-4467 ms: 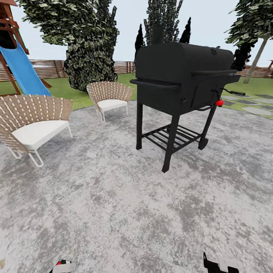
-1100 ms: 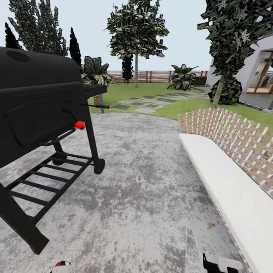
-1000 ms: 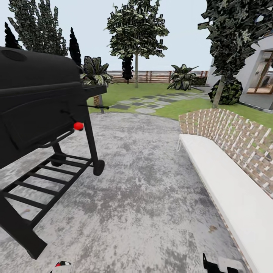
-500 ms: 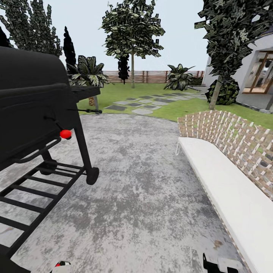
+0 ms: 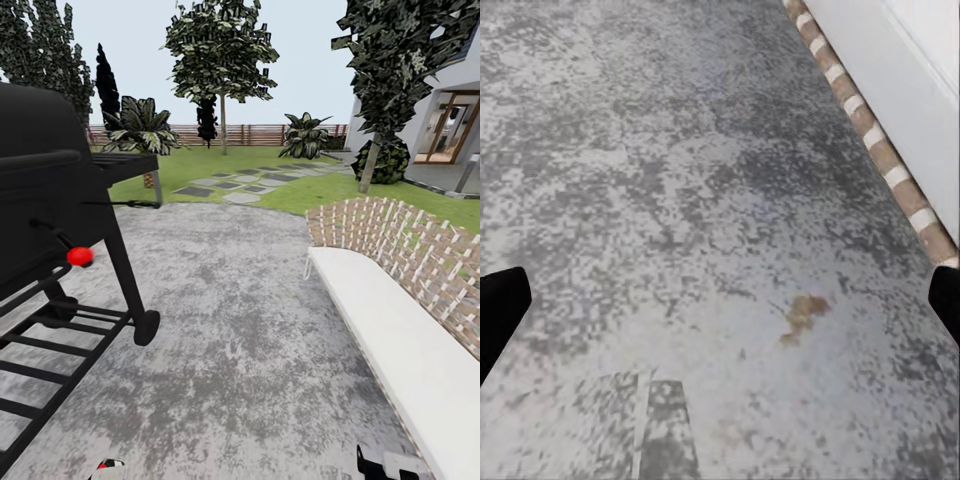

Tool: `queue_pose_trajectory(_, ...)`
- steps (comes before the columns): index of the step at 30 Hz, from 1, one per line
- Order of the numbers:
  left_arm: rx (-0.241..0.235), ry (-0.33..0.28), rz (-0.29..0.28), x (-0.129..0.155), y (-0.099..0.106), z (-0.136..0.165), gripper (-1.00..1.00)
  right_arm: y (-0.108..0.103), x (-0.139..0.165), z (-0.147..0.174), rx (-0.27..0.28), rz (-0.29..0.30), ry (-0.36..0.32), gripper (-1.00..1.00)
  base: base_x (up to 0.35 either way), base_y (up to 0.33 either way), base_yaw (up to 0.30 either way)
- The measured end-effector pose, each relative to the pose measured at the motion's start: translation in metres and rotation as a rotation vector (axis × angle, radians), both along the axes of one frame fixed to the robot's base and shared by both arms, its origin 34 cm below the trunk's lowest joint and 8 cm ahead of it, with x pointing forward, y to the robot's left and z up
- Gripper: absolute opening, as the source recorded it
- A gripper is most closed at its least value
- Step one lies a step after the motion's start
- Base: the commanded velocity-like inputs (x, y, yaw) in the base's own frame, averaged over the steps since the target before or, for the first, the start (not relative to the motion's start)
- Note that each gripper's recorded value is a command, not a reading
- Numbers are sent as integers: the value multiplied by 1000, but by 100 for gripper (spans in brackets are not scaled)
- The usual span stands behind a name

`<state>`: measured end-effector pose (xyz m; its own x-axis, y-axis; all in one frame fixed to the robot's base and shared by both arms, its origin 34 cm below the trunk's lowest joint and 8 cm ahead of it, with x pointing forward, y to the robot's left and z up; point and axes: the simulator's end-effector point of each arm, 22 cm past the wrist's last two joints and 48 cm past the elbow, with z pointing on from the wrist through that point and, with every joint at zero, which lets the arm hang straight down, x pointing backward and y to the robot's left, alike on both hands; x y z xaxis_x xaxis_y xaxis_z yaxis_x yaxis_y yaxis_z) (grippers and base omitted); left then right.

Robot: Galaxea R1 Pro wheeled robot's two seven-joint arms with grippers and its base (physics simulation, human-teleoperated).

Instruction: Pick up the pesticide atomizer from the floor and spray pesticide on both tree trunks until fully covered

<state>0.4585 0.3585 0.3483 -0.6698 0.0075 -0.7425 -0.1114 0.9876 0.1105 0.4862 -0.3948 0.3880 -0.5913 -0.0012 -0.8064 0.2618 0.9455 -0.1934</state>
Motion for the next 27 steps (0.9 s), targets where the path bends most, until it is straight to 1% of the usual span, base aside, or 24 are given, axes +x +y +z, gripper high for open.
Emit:
queue_pose_trajectory(8, 0, -1, -1, 0, 0, 0, -100, 0, 1, 1, 0, 0, -3, 100, 336, 0, -152)
queue_pose_trajectory(27, 0, -2, -2, 1, 0, 1, -100, 0, 1, 1, 0, 0, -3, 100, 336, 0, -7)
